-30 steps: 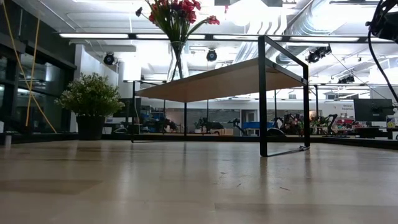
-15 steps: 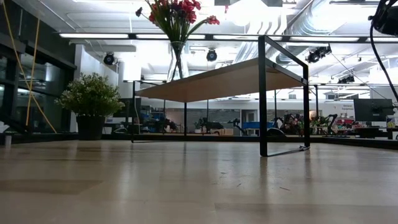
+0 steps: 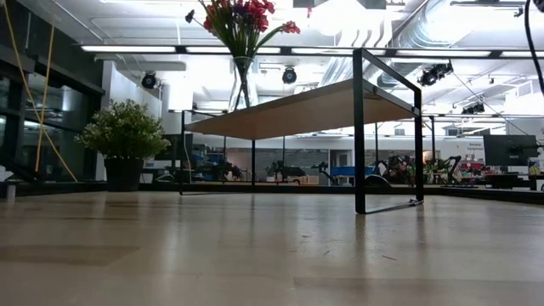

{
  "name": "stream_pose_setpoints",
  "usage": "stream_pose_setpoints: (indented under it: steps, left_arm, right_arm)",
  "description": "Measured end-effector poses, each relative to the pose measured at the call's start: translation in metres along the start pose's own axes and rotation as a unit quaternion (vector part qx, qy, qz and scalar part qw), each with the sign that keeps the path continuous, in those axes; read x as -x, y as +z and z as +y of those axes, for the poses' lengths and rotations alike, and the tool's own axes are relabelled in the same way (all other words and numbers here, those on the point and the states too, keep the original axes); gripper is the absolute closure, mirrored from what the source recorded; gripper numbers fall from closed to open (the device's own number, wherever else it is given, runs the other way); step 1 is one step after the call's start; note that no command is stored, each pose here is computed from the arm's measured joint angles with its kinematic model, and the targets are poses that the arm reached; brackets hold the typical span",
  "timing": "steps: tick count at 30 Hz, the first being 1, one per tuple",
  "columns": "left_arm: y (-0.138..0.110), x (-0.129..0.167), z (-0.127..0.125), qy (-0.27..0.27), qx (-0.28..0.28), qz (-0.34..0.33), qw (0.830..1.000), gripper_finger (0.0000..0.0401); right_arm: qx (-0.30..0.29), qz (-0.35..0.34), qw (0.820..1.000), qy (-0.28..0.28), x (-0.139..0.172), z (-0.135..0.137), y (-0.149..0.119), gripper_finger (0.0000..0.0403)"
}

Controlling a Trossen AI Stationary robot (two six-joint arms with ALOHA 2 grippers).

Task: Pick and place flowers into a vace then onto a shelf
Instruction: Put the transparent vase on the shelf

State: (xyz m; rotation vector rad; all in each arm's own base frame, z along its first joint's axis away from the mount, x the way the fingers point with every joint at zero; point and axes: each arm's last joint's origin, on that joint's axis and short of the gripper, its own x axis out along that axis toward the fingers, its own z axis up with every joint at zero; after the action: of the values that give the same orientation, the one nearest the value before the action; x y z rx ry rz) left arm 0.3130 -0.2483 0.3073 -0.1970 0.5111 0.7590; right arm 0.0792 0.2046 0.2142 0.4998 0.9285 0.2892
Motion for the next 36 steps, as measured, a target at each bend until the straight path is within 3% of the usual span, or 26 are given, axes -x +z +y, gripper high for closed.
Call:
stream_pose_setpoints:
  steps: [7, 19, 36]
  left_arm:
    - [0.001, 0.000, -0.005, -0.014, 0.022, -0.001, 1.000, 0.0103]
    - [-0.001, 0.000, -0.006, -0.022, 0.028, 0.029, 0.999, 0.0105]
    - [-0.002, 0.000, -0.005, -0.023, 0.023, 0.050, 0.998, 0.0101]
  right_arm:
    - [0.006, 0.009, 1.000, -0.023, -0.011, -0.002, -0.002, 0.0203]
    - [0.066, -0.028, 0.996, -0.048, -0.015, -0.007, 0.011, 0.0194]
    - [0.093, -0.026, 0.992, -0.078, -0.022, -0.019, 0.030, 0.0029]
